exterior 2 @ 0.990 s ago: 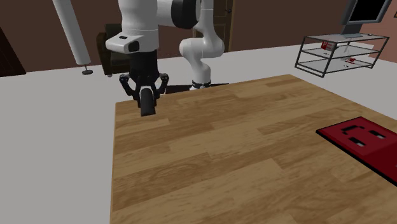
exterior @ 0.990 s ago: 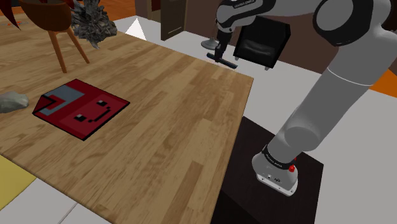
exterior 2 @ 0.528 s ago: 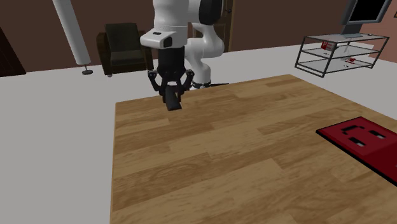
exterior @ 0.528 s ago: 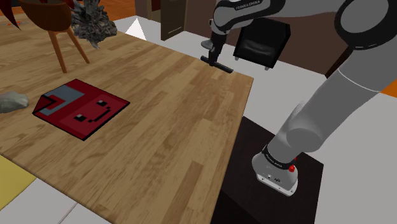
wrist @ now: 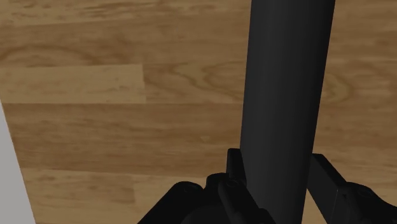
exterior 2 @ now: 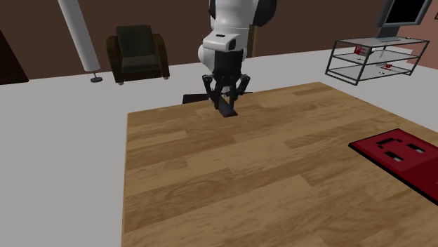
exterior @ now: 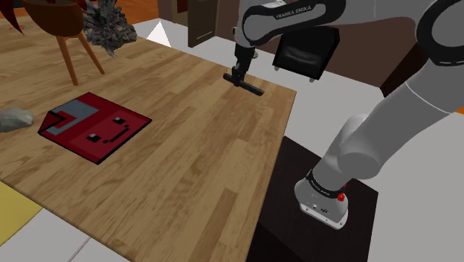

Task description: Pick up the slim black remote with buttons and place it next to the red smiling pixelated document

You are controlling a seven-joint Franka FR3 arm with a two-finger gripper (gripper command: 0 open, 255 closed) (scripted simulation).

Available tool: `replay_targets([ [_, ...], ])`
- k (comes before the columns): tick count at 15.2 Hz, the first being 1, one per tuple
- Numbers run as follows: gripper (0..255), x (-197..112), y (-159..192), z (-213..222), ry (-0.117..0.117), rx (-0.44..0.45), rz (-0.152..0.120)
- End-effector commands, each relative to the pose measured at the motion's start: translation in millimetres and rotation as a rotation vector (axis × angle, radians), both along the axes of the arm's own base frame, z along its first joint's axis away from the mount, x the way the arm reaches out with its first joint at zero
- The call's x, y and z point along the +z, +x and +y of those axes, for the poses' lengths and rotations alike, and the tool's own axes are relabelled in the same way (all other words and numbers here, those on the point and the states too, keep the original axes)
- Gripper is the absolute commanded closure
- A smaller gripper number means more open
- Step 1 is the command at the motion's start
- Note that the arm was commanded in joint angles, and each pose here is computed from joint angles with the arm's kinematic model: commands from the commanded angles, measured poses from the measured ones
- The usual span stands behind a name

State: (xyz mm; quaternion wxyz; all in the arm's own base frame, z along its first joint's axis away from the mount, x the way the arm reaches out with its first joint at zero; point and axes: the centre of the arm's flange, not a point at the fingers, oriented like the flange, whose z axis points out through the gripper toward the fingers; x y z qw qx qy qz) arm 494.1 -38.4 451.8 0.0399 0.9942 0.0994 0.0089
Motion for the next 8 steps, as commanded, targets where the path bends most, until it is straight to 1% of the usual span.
replay_targets([
  [1, 255, 1.6, -4.3, 25.3, 0.0, -0.002, 0.0],
  [8, 255, 2.0, -19.2, 116.5, 0.0, -0.002, 0.0],
])
